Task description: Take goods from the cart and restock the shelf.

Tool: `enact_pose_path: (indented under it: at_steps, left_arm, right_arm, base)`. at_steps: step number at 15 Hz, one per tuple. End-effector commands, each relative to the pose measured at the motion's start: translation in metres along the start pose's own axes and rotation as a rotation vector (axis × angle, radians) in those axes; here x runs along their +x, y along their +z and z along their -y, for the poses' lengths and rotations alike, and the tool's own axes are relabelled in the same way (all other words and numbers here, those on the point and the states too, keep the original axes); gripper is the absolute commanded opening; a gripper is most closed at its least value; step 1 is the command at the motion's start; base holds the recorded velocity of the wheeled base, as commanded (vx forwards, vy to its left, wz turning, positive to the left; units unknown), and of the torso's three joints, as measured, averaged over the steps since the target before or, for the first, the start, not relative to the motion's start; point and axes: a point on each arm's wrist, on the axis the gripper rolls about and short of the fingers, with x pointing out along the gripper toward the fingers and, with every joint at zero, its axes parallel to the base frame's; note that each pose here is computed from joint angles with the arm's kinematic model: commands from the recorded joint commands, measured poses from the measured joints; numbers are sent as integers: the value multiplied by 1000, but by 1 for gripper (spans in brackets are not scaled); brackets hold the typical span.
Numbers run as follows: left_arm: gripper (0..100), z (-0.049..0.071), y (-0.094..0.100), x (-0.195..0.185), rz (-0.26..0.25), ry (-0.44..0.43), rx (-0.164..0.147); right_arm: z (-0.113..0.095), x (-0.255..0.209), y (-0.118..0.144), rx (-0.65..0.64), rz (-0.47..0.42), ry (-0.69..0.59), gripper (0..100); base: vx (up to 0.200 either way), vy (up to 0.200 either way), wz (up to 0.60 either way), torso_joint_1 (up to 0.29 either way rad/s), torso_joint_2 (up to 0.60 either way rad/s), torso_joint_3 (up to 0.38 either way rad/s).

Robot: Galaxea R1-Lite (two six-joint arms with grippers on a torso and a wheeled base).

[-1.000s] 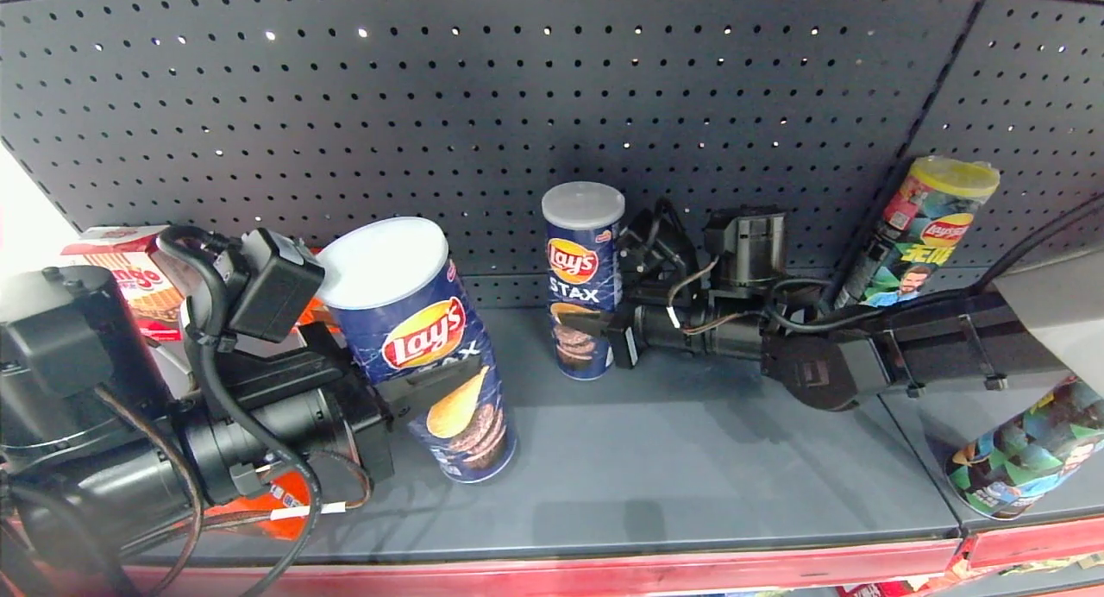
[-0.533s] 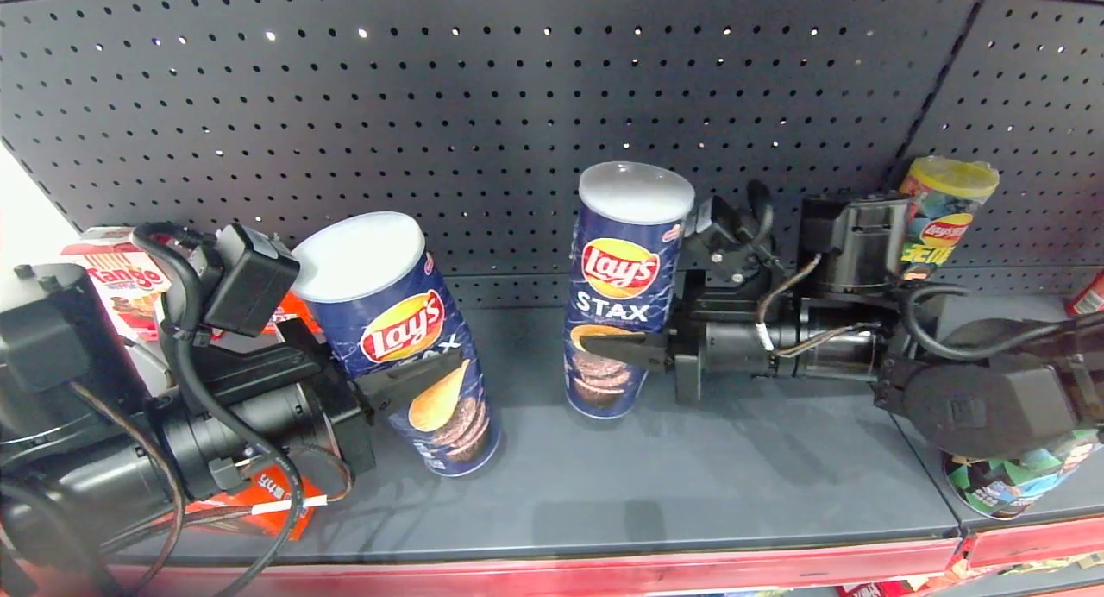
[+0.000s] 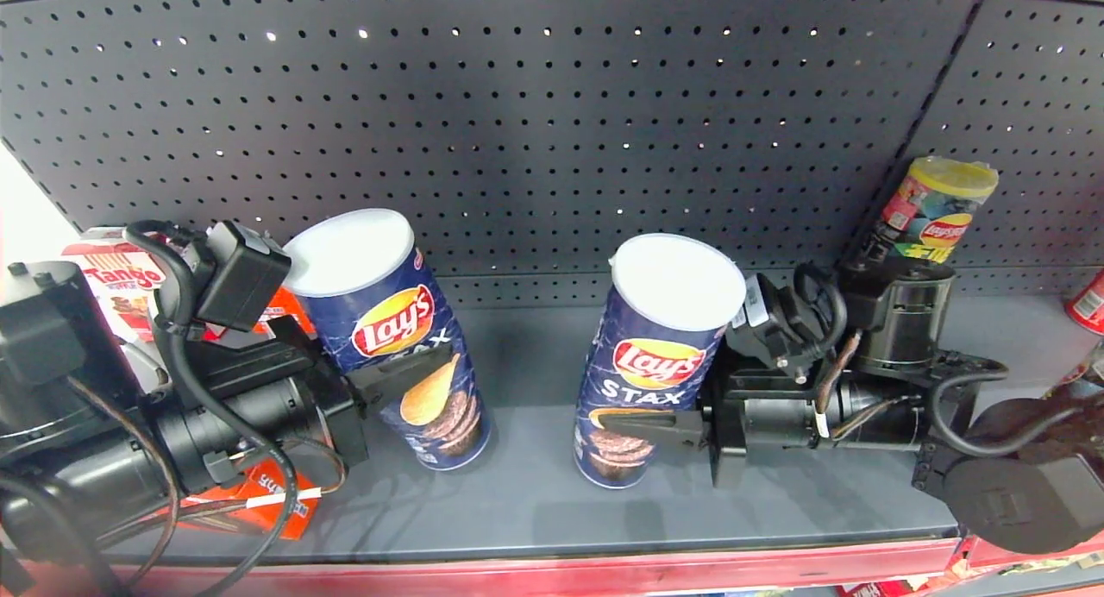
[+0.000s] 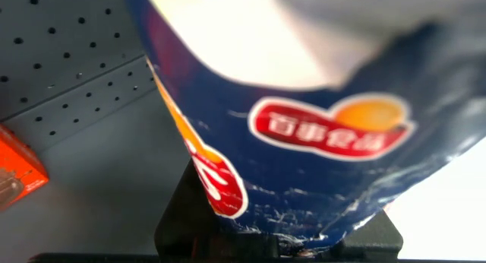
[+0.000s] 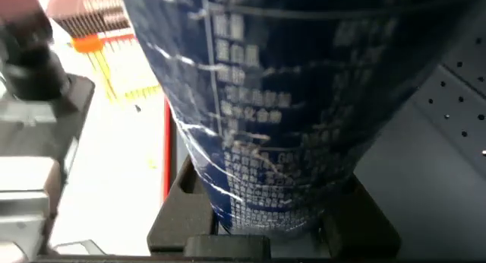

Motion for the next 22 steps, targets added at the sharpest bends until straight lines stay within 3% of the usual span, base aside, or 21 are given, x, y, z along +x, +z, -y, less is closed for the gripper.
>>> enact_pose_path:
  at_steps: [1,12,13,18,22]
  left_arm:
    - [0,0,0,1,1,0,0]
    - [0,-3,0,0,1,10,-1]
    - [0,-3,0,0,2,11,0]
    - [0,-3,0,0,2,9,0]
    - [0,-2,0,0,5,6,1]
  right_arm:
    - [1,4,-14,21,-31,8,0]
    - [-3,7,-34,61,-79,20,0]
    - [-4,7,-34,56,-81,21,100]
    - [-6,1,-23,32,-63,9,100]
    - [-20,-19,-7,11,-65,-52,100]
  base:
    - [0,0,0,0,0,0]
    - [0,0,0,0,0,0]
    - [0,0,0,0,0,0]
    - [0,0,0,0,0,0]
    - [0,0,0,0,0,0]
